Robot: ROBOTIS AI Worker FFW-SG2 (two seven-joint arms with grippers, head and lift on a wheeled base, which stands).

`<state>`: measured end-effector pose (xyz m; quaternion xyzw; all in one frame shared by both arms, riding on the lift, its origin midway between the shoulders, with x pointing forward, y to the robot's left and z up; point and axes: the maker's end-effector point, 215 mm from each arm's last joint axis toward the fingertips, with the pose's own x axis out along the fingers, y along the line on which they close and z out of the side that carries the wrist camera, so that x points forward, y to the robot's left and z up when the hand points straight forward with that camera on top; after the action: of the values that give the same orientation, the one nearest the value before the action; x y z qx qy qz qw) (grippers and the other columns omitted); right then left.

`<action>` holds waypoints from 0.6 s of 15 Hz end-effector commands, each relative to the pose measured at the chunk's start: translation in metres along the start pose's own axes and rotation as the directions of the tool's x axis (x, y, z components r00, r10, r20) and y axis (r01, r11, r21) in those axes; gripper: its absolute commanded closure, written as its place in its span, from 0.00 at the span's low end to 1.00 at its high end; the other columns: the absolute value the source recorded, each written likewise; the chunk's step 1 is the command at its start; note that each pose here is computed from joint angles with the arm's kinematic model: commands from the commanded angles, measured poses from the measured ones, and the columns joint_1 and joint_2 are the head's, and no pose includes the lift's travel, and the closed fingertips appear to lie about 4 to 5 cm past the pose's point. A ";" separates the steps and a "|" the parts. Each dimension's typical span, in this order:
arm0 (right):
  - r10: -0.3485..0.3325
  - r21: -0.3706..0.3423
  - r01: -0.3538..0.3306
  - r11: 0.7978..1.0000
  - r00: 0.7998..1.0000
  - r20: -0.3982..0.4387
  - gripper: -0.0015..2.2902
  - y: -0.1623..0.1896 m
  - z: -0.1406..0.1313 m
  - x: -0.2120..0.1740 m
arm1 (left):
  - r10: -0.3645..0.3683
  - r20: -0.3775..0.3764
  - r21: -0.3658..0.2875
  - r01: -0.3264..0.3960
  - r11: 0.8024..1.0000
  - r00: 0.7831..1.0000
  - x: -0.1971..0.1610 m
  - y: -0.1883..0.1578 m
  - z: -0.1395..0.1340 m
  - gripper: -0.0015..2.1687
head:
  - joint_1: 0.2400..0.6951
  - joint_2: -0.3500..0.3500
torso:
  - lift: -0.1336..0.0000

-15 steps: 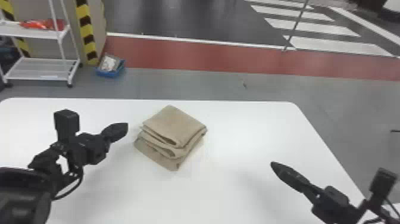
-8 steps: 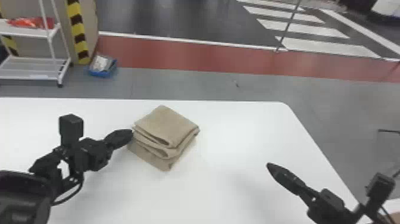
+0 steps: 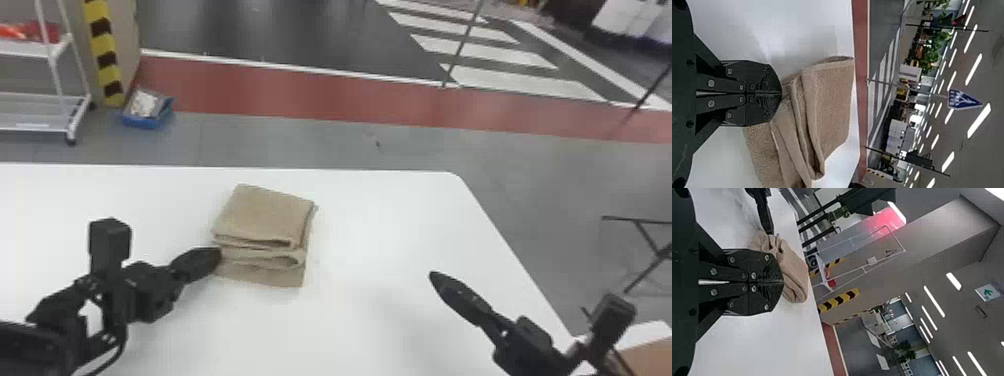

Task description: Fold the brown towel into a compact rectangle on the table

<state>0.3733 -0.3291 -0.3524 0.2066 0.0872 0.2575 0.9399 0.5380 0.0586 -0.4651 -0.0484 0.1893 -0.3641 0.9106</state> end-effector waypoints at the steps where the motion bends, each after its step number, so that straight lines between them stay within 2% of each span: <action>1: -0.002 0.000 0.002 1.000 1.000 0.009 0.81 -0.001 0.000 -0.001 | -0.023 -0.023 -0.020 0.022 1.000 0.999 -0.007 -0.019 -0.013 0.87 | 1.00 0.05 | 0.07; 6: 0.004 0.000 -0.004 1.000 1.000 0.024 0.81 -0.001 0.001 0.000 | -0.060 -0.031 -0.043 0.058 0.997 0.998 -0.017 -0.051 -0.020 0.87 | 1.00 0.00 | 0.07; 9: 0.013 0.000 -0.013 1.000 1.000 0.025 0.80 -0.002 0.011 0.013 | -0.051 -0.013 -0.046 0.051 0.998 0.999 -0.034 -0.049 0.004 0.87 | 1.00 0.00 | 0.07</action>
<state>0.3788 -0.3290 -0.3499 0.2105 0.0748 0.2573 0.9402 0.4846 0.0376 -0.4548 -0.0694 0.2090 -0.3870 0.8954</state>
